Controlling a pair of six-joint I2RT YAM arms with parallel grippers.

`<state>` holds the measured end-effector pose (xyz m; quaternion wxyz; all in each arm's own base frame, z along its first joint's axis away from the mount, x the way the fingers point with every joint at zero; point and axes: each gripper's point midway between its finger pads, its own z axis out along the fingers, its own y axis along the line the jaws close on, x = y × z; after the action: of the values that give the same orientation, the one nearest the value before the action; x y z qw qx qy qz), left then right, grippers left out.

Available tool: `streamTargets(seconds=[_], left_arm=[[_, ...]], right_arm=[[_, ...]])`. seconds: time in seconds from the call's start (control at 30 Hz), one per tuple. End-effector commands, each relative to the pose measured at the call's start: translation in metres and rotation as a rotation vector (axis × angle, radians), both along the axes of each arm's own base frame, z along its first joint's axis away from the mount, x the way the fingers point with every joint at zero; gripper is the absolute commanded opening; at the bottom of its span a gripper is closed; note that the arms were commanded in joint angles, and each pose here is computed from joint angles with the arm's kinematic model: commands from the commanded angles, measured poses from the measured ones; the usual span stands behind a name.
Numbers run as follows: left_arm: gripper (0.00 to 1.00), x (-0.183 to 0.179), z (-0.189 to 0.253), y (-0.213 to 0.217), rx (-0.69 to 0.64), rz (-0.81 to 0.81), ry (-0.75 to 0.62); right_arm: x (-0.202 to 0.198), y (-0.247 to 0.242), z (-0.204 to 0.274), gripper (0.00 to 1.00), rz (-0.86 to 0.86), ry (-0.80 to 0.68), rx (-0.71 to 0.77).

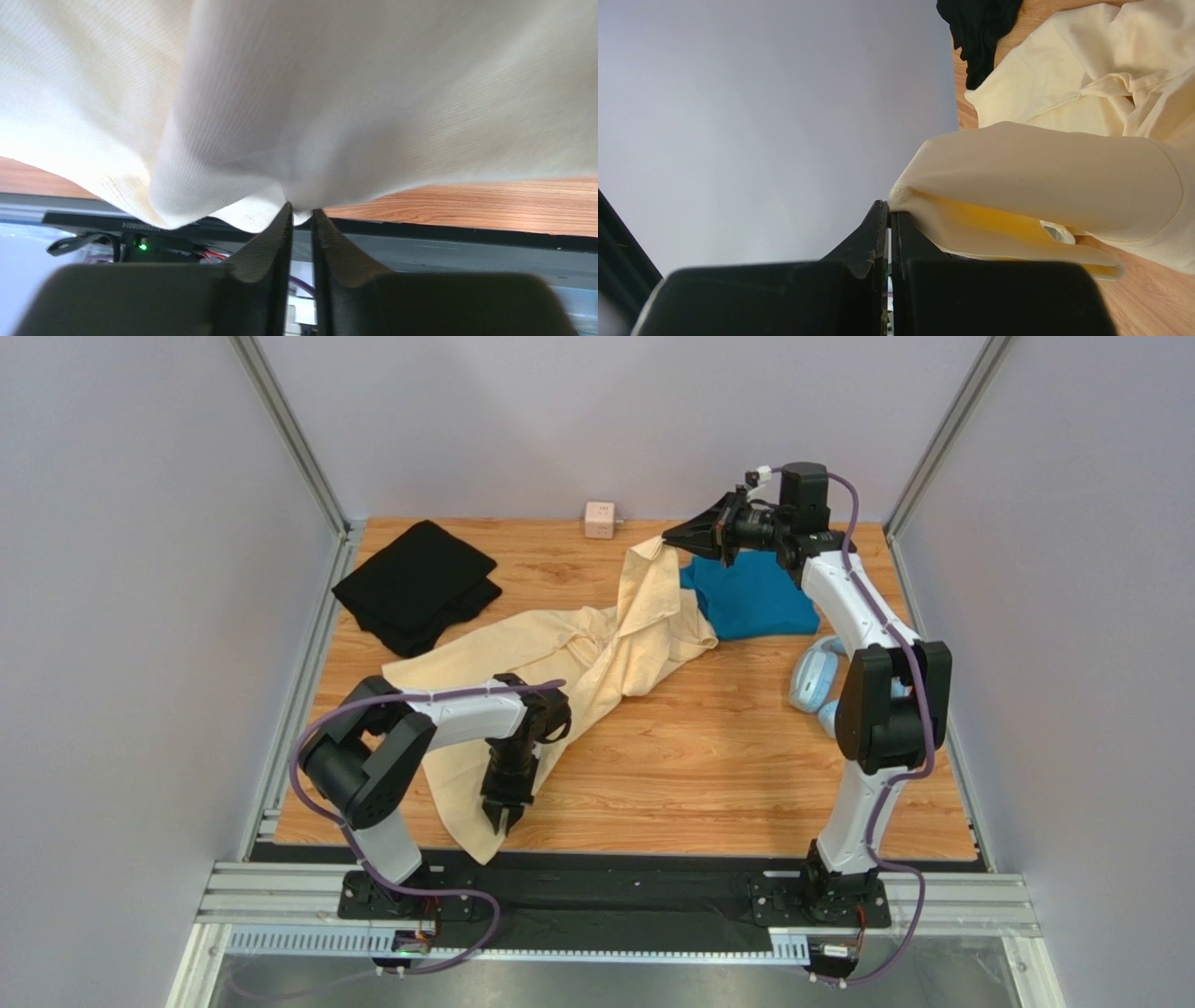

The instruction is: Fold and stack the t-shirts

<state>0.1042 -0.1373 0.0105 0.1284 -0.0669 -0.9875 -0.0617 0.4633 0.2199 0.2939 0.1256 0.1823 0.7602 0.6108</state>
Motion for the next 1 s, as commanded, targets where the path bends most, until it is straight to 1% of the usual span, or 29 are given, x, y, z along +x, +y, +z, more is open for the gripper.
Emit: streamTargets(seconds=[0.0,0.03,0.07,0.1,0.27,0.4,0.43,0.53,0.67,0.73,0.87,0.9,0.93,0.97], left_arm=[[0.15,0.009,-0.004,-0.004,0.003,-0.008,-0.053],[0.12,0.009,-0.005,-0.005,0.006,-0.013,-0.049],[0.03,0.008,-0.006,-0.005,0.008,-0.017,-0.043],[0.0,0.009,-0.007,-0.005,0.01,-0.025,-0.039],[0.0,0.009,-0.009,-0.007,0.018,-0.038,-0.032],[0.0,0.011,-0.003,-0.003,0.031,-0.031,-0.051],[0.0,0.016,-0.001,0.003,0.062,-0.036,-0.087],[0.0,0.025,0.016,0.011,0.093,-0.017,-0.18],[0.0,0.035,0.044,0.021,0.106,0.03,-0.307],[0.0,0.042,0.059,0.023,0.094,0.057,-0.38],[0.0,0.048,0.083,0.025,0.072,0.085,-0.462],[0.0,0.052,0.091,0.023,0.049,0.087,-0.492],[0.0,0.054,0.095,0.025,0.052,0.09,-0.511],[0.0,0.054,0.099,0.028,0.06,0.089,-0.522]], right_arm=[[-0.014,-0.002,0.046,0.0,0.017,-0.108,0.044],[-0.014,-0.002,0.047,0.0,0.018,-0.109,0.046],[-0.013,-0.002,0.048,0.0,0.016,-0.109,0.048],[-0.014,-0.001,0.048,0.0,0.017,-0.108,0.049],[-0.014,-0.004,0.048,0.0,0.013,-0.107,0.049],[-0.014,-0.006,0.047,0.0,0.007,-0.102,0.05],[-0.014,-0.007,0.047,0.0,0.005,-0.105,0.049],[-0.015,-0.007,0.046,0.0,0.003,-0.102,0.049],[-0.017,-0.011,0.043,0.0,-0.008,-0.092,0.046],[-0.02,-0.012,0.038,0.0,-0.011,-0.077,0.044],[-0.026,-0.015,0.024,0.0,-0.025,-0.038,0.029],[-0.029,-0.016,0.021,0.0,-0.028,-0.04,0.015],[-0.033,-0.018,0.011,0.0,-0.034,0.005,0.001],[-0.036,-0.02,0.006,0.0,-0.037,0.02,-0.01]])
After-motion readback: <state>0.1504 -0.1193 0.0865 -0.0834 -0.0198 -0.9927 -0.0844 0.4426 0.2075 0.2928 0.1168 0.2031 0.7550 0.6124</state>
